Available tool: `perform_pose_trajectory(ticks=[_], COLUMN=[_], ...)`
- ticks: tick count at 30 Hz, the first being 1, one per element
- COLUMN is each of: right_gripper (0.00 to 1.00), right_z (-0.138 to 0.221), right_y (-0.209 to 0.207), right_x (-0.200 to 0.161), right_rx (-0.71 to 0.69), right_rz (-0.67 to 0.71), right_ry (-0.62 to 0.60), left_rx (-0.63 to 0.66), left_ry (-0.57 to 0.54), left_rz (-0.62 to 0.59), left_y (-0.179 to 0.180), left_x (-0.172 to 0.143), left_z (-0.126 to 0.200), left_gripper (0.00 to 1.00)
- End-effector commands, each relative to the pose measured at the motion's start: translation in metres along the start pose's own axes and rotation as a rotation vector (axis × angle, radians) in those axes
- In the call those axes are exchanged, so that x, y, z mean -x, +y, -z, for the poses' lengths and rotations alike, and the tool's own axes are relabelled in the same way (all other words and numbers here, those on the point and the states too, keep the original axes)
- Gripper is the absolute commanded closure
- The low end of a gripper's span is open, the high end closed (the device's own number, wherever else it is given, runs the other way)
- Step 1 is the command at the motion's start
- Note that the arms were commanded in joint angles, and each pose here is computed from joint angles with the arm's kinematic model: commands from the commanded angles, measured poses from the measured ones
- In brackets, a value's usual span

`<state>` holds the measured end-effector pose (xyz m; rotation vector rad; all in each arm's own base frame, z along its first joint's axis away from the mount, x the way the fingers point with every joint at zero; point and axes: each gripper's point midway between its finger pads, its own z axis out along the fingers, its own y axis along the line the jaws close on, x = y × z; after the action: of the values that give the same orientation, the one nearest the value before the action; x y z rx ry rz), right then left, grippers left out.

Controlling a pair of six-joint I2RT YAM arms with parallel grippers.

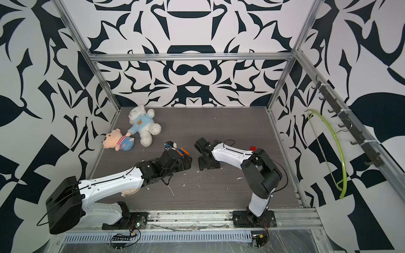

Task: Assemble the number 5 with lego
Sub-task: Place the lego brick at the center of the board.

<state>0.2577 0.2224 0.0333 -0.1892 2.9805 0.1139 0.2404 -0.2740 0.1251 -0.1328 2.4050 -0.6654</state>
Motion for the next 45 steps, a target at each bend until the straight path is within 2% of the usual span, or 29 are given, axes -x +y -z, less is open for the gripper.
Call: perform_pose_trajectory(ticks=[1, 12, 22, 34, 45], right_gripper=[0.31, 0.30, 0.28, 0.30, 0.08], right_z=[0.004, -0.010, -0.014, -0.009, 0.009], right_y=[0.014, 0.026, 0.024, 0.031, 0.024], right_x=[0.002, -0.009, -0.009, -0.007, -0.001], right_rx=[0.006, -0.020, -0.034, -0.003, -0.018], right_rz=[0.003, 0.029, -0.041, 0.024, 0.027], right_ry=[-0.003, 0.029, 0.019, 0.014, -0.052], left_rx=[0.024, 0.040, 0.033, 0.038, 0.029], left_ry=[-0.048, -0.075, -0.077, -0.085, -0.070], left_rz=[0.020, 0.034, 0.039, 0.032, 0.016], left_y=[0.010, 0.014, 0.011, 0.011, 0.004], left_x=[0.007, 0.011, 0.012, 0.014, 0.015], left_z=[0.009, 0.012, 0.011, 0.012, 0.009], left_gripper=[0.01, 0.01, 0.01, 0.01, 0.01])
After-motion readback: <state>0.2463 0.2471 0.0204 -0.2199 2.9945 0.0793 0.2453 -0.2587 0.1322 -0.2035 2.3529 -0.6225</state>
